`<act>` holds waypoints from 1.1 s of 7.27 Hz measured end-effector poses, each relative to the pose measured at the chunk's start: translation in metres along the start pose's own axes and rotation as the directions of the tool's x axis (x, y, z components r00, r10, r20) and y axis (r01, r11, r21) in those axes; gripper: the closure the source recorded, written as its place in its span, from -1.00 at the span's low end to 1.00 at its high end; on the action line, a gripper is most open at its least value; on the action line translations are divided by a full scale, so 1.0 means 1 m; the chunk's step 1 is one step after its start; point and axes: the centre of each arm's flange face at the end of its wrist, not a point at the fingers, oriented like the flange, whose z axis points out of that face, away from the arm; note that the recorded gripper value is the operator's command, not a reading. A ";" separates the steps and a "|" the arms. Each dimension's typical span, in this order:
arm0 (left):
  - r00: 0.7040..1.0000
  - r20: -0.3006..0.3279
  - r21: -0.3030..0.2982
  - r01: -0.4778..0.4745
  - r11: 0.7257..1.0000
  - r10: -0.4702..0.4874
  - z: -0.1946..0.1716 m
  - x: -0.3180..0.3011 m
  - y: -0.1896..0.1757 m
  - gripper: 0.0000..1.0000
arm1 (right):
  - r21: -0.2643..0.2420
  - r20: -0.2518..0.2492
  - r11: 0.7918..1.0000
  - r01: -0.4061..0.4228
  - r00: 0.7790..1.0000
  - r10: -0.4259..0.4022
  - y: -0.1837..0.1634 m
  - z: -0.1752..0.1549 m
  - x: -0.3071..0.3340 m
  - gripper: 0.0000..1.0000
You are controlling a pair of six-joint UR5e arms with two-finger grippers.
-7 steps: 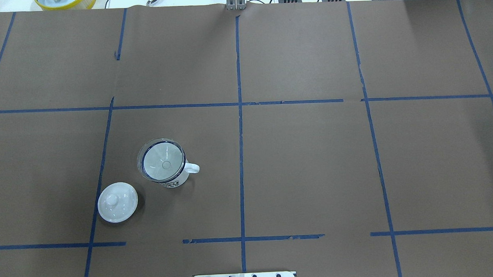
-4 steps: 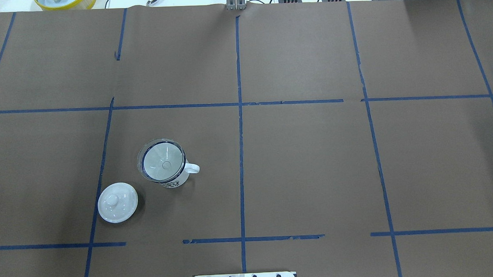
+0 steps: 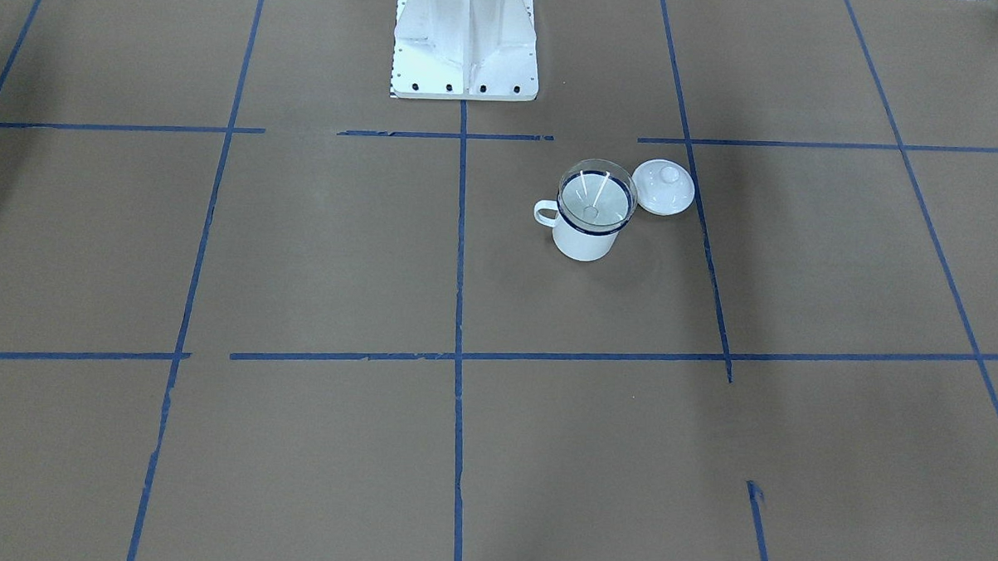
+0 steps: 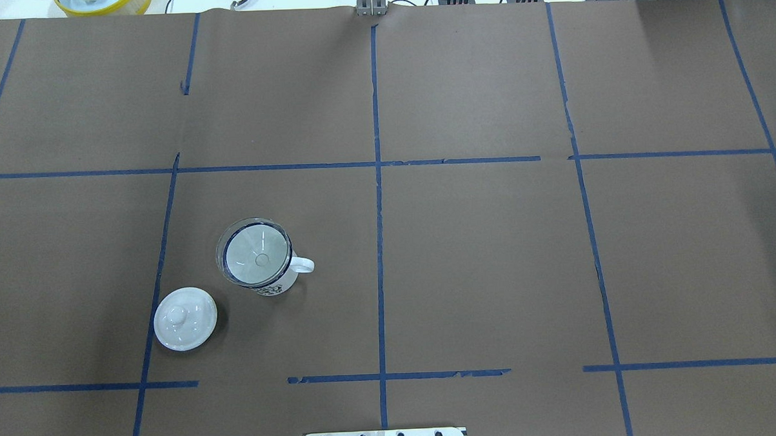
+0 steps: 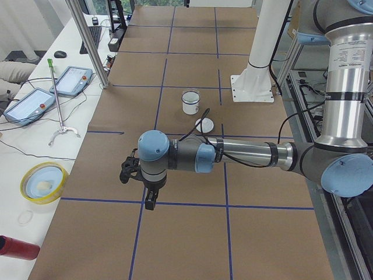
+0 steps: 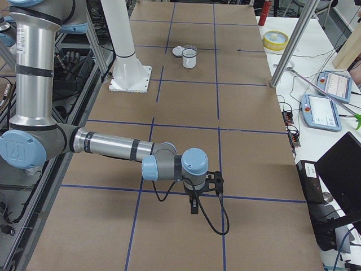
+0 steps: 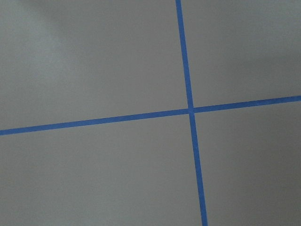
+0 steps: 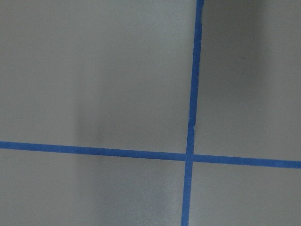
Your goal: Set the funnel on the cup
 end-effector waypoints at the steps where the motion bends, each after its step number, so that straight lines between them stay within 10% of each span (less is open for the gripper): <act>1: 1.000 -0.030 0.001 0.002 1.000 -0.002 0.004 0.000 0.003 -1.00 | 0.000 0.000 1.000 0.000 1.000 0.000 0.000 0.000 0.000 -1.00; 8: 0.999 -0.049 0.020 -0.018 1.000 0.019 0.011 -0.005 0.006 -1.00 | 0.000 0.001 1.000 0.000 1.000 0.000 0.000 0.000 0.000 -1.00</act>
